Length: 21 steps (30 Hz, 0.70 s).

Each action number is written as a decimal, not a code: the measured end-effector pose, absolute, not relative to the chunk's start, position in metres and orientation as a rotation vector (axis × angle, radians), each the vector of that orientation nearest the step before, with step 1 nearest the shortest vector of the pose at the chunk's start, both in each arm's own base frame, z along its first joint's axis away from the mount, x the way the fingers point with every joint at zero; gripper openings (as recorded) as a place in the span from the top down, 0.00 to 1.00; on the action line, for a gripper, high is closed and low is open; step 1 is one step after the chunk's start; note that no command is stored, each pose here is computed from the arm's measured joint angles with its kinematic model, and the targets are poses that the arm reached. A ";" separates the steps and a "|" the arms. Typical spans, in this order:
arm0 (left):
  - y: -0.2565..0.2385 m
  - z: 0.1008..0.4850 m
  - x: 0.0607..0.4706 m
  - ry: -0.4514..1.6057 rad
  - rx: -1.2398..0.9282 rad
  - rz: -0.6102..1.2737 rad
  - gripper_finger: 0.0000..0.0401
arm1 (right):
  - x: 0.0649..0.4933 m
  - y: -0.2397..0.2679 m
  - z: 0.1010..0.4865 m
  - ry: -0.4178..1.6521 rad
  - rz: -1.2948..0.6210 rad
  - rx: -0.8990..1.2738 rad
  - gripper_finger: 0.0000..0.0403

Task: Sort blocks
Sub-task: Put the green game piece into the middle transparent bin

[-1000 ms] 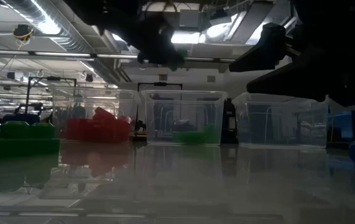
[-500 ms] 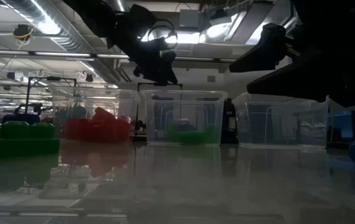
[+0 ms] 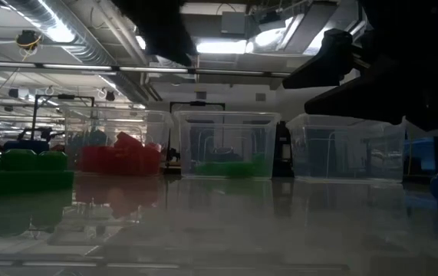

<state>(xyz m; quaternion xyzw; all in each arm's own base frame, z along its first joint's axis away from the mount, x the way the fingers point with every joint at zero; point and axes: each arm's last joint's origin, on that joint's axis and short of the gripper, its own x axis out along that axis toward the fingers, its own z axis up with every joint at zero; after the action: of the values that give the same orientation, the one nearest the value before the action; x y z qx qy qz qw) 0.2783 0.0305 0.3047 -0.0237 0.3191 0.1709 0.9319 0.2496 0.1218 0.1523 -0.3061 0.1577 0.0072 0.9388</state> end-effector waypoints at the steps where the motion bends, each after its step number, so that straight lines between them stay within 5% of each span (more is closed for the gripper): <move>1: 0.019 0.305 0.274 0.673 -0.063 0.322 0.36 | 0.250 0.122 0.152 0.322 0.015 -0.625 0.15; 9: -0.052 0.291 0.251 0.876 -0.240 0.238 0.36 | 0.250 0.122 0.152 0.322 0.014 -0.617 0.15; 21: -0.112 0.254 0.232 1.132 -0.646 0.481 0.36 | 0.249 0.122 0.152 0.325 0.014 -0.610 0.15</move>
<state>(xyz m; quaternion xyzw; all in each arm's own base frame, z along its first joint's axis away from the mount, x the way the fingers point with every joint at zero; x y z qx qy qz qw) 0.2324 -0.1124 0.2544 -0.2977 0.5216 0.2218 0.7682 0.2494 0.1218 0.1520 -0.2992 0.1592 0.0068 0.9408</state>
